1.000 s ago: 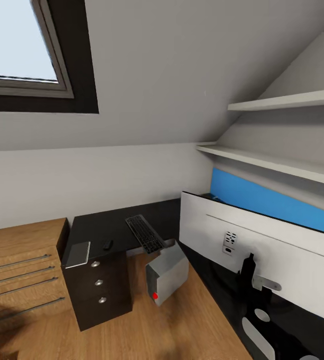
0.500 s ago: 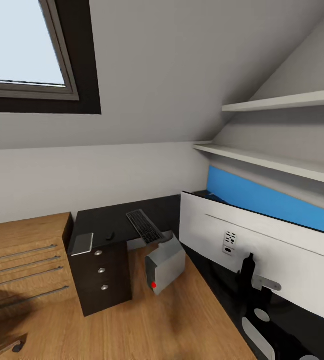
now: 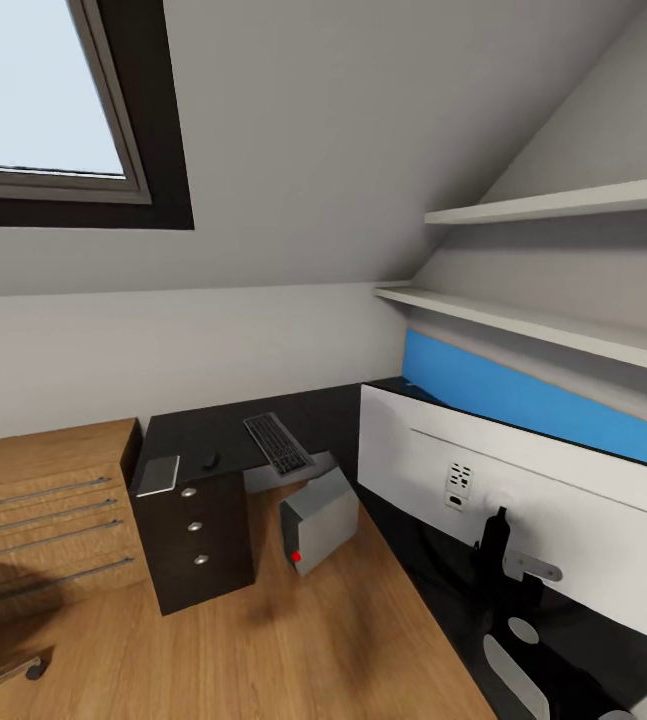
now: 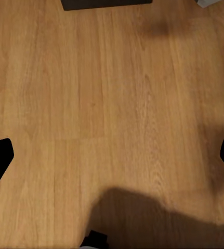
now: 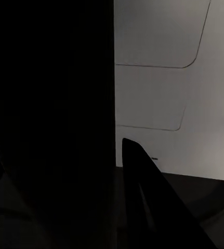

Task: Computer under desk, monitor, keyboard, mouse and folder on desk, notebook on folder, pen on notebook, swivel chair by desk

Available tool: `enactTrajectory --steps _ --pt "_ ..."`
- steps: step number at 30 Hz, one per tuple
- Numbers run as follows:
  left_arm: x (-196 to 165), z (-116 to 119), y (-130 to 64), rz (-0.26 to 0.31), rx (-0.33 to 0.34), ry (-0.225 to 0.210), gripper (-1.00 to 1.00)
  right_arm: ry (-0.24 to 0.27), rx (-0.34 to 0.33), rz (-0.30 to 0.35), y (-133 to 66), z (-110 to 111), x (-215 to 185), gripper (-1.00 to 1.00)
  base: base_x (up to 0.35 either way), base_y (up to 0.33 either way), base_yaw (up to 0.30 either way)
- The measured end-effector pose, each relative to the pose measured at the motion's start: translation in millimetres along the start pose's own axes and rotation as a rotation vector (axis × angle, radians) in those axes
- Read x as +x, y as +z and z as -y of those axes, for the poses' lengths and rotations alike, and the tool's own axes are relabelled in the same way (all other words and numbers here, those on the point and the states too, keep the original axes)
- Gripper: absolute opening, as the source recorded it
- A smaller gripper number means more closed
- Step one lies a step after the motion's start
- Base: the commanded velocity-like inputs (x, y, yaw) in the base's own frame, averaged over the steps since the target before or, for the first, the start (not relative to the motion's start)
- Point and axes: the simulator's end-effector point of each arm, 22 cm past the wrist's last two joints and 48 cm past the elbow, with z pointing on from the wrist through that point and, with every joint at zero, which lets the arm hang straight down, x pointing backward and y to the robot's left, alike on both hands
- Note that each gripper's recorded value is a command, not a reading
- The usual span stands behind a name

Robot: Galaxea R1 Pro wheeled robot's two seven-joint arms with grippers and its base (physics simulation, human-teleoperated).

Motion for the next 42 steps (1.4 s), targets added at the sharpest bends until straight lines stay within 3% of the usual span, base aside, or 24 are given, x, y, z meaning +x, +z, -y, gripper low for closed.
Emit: enactTrajectory --steps 21,33,42 --pt "-0.1 0.1 0.0 0.000 0.000 0.001 1.00 0.005 0.001 -0.001 0.0 0.1 0.1 -1.00 -0.003 -0.003 0.001" --pt "5.1 -0.9 0.6 -0.011 -0.002 0.004 1.00 -0.026 -0.013 0.013 1.3 -4.0 -0.6 -1.00 -0.185 -0.190 0.186" --pt "9.0 -1.8 0.3 -0.019 -0.004 0.006 1.00 -0.018 0.055 0.023 3.6 17.5 -1.6 -1.00 -0.018 -0.015 0.179"
